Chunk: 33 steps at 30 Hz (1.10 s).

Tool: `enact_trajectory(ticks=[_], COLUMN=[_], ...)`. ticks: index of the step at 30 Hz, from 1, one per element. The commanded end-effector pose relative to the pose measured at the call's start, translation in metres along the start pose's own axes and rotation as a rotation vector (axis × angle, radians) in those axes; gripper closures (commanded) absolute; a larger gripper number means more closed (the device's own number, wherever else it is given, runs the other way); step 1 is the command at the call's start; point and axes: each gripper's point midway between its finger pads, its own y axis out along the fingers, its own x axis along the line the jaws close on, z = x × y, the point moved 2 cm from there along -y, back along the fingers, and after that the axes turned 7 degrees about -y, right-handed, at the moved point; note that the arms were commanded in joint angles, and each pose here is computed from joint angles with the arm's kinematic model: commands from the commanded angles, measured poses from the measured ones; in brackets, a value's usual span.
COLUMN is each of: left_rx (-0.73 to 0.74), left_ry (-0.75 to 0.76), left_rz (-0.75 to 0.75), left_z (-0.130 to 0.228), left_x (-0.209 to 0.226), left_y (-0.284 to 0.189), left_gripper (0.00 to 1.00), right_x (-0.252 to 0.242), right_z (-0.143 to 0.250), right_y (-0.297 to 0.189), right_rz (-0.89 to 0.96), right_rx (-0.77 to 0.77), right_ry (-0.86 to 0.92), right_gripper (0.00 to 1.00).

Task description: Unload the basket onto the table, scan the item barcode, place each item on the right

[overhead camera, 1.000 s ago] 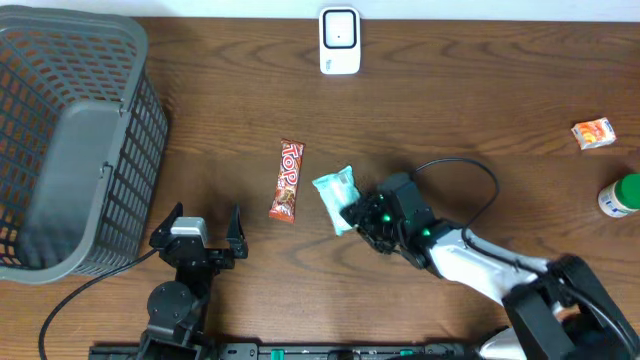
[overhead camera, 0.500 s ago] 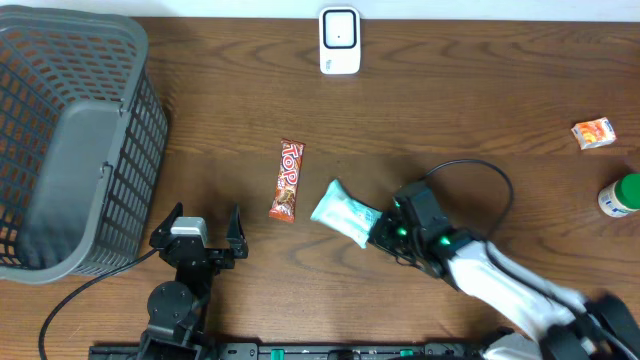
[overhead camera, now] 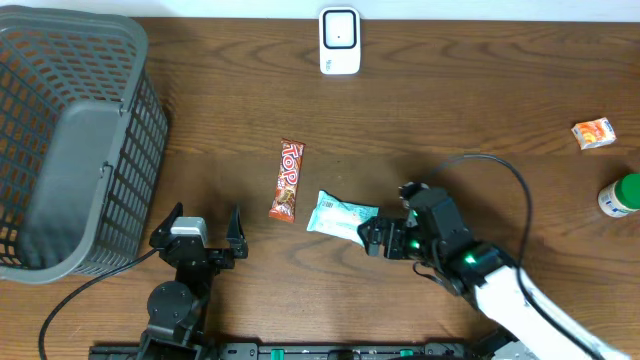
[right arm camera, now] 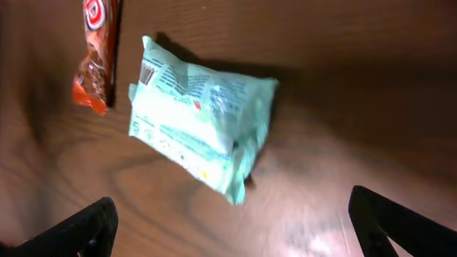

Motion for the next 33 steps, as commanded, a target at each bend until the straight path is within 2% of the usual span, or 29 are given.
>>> enact_trajectory(ticks=[1, 2, 5, 8, 14, 17, 19, 20, 24, 25, 26, 27, 29, 33], left_rx=[0.037, 0.037, 0.037, 0.037, 0.037, 0.037, 0.037, 0.037, 0.037, 0.037, 0.037, 0.037, 0.037, 0.037], left_ry=[0.021, 0.021, 0.021, 0.021, 0.021, 0.021, 0.021, 0.021, 0.021, 0.021, 0.021, 0.021, 0.021, 0.021], left_rz=[-0.025, -0.025, -0.025, -0.025, -0.025, -0.025, -0.025, -0.025, -0.025, -0.025, -0.025, -0.025, -0.025, -0.025], left_z=[0.015, 0.015, 0.015, 0.015, 0.015, 0.015, 0.015, 0.015, 0.015, 0.015, 0.015, 0.015, 0.015, 0.015], left_x=[0.006, 0.006, 0.006, 0.006, 0.006, 0.006, 0.006, 0.006, 0.006, 0.006, 0.006, 0.006, 0.006, 0.006], left_y=[0.002, 0.002, 0.002, 0.002, 0.002, 0.002, 0.002, 0.002, 0.002, 0.002, 0.002, 0.002, 0.002, 0.002], left_gripper=[0.02, 0.02, 0.02, 0.02, 0.02, 0.02, 0.02, 0.02, 0.02, 0.02, 0.02, 0.02, 0.02, 0.02], right_x=[0.002, 0.002, -0.021, -0.038, -0.025, -0.019, -0.019, -0.018, -0.023, -0.025, -0.03, -0.035, -0.041, -0.024], right_z=[0.005, 0.004, 0.002, 0.008, 0.011, 0.029, 0.04, 0.043, 0.055, 0.055, 0.056, 0.057, 0.055, 0.02], right_y=[0.024, 0.031, 0.051, 0.073, 0.082, 0.08, 0.078, 0.078, 0.089, 0.092, 0.098, 0.102, 0.11, 0.1], right_rz=[-0.094, -0.128, -0.067, -0.033, -0.157, -0.225, -0.234, -0.235, -0.218, -0.211, -0.192, -0.163, -0.13, -0.183], right_rx=[0.071, 0.086, 0.147, 0.233, 0.28, 0.359, 0.404, 0.419, 0.455, 0.455, 0.454, 0.453, 0.438, 0.327], right_ry=[-0.132, -0.151, -0.125, -0.187, -0.287, -0.305, -0.305, -0.308, -0.311, -0.308, -0.295, -0.278, -0.256, -0.279], right_gripper=[0.01, 0.01, 0.01, 0.01, 0.01, 0.01, 0.09, 0.16, 0.67, 0.75, 0.89, 0.99, 0.99, 0.99])
